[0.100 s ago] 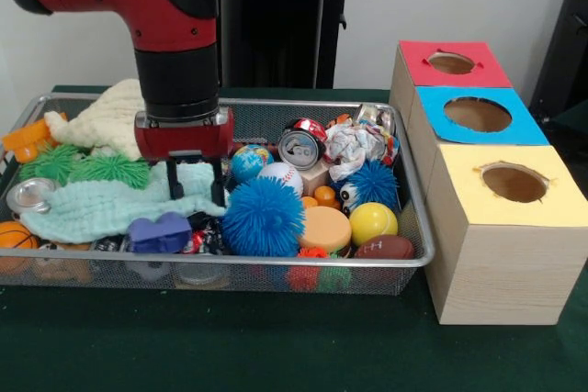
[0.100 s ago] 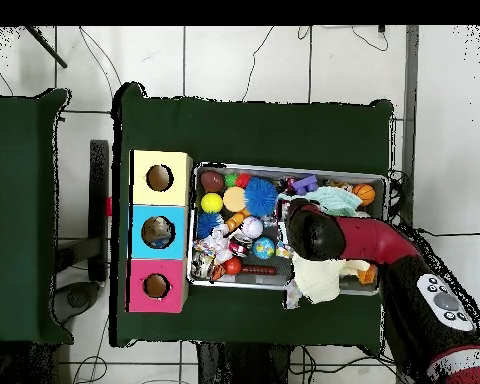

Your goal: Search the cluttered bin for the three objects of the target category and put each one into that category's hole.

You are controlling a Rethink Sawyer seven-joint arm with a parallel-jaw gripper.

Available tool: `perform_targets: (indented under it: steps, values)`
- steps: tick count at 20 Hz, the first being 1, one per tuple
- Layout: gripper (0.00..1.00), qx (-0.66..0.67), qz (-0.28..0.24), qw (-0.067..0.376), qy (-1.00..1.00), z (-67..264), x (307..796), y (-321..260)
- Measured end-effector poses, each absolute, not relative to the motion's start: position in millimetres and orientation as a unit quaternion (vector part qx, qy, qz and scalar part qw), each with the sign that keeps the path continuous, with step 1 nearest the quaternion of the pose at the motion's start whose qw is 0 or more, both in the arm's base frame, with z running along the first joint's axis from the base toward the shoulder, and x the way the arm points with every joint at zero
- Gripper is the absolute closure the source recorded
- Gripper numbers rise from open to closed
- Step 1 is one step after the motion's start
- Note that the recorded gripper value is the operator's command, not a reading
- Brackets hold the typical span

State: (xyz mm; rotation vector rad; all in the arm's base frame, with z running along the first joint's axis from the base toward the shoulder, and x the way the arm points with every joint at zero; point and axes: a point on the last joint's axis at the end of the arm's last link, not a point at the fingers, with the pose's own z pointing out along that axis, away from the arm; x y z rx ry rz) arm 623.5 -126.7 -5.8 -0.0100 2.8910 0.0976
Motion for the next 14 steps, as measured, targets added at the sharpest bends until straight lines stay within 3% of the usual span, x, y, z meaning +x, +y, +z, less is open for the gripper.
perform_targets:
  steps: [14]
  values:
    - [1.0, -0.019, 0.037, 0.123, 0.992, -6.5, 617.3, -116.2]
